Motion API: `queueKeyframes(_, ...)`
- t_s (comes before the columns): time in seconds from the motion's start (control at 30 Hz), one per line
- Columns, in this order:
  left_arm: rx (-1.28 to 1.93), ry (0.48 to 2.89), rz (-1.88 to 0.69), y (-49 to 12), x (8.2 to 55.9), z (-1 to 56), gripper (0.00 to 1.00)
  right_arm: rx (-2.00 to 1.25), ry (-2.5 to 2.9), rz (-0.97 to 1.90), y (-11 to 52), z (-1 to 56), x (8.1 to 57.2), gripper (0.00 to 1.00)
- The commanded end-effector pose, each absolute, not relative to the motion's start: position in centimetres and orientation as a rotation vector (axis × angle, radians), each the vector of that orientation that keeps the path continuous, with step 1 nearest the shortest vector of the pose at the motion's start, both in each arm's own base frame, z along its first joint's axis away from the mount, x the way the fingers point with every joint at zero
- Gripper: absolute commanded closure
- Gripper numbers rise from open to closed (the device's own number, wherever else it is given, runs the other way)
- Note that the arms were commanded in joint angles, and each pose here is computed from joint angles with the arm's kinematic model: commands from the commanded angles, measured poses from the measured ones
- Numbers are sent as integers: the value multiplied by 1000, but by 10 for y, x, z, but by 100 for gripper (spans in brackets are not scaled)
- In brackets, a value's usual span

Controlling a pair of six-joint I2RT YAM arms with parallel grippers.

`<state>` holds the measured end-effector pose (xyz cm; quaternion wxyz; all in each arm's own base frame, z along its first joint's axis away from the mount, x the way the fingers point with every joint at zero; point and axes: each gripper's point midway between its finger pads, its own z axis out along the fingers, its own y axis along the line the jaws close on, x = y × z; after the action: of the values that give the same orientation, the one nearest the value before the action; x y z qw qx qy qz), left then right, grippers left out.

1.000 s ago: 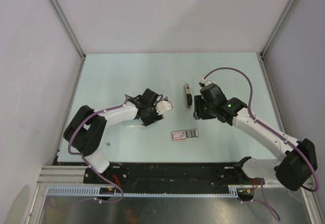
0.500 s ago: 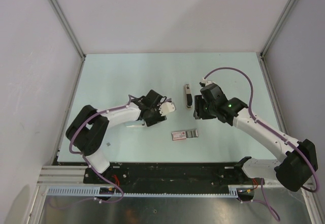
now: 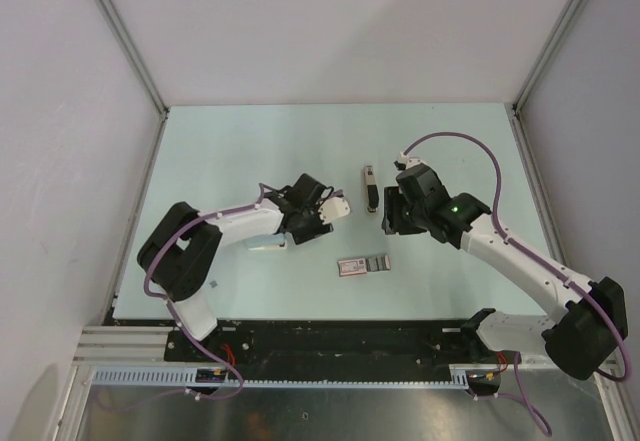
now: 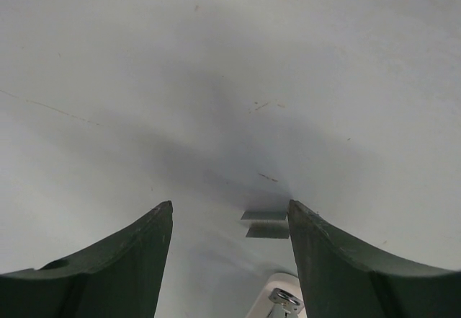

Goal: Unload the staples from the stapler

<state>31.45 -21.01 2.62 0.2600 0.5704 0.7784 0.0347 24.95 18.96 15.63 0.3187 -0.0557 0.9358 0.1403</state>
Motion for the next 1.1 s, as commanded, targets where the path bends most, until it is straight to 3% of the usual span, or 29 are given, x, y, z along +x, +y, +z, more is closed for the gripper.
queueKeyframes(0.0, 1549, 2081, 129, -215, 326, 27, 30, -137, 2422, 369, 186, 166, 252, 50)
queueKeyframes(0.7, 1382, 2108, 170, -210, 365, 48, 30, -124, 2422, 355, 179, 162, 253, 50)
queueKeyframes(1.07, 1734, 1853, -197, -226, 292, 75, 25, -117, 2411, 367, 177, 166, 253, 50)
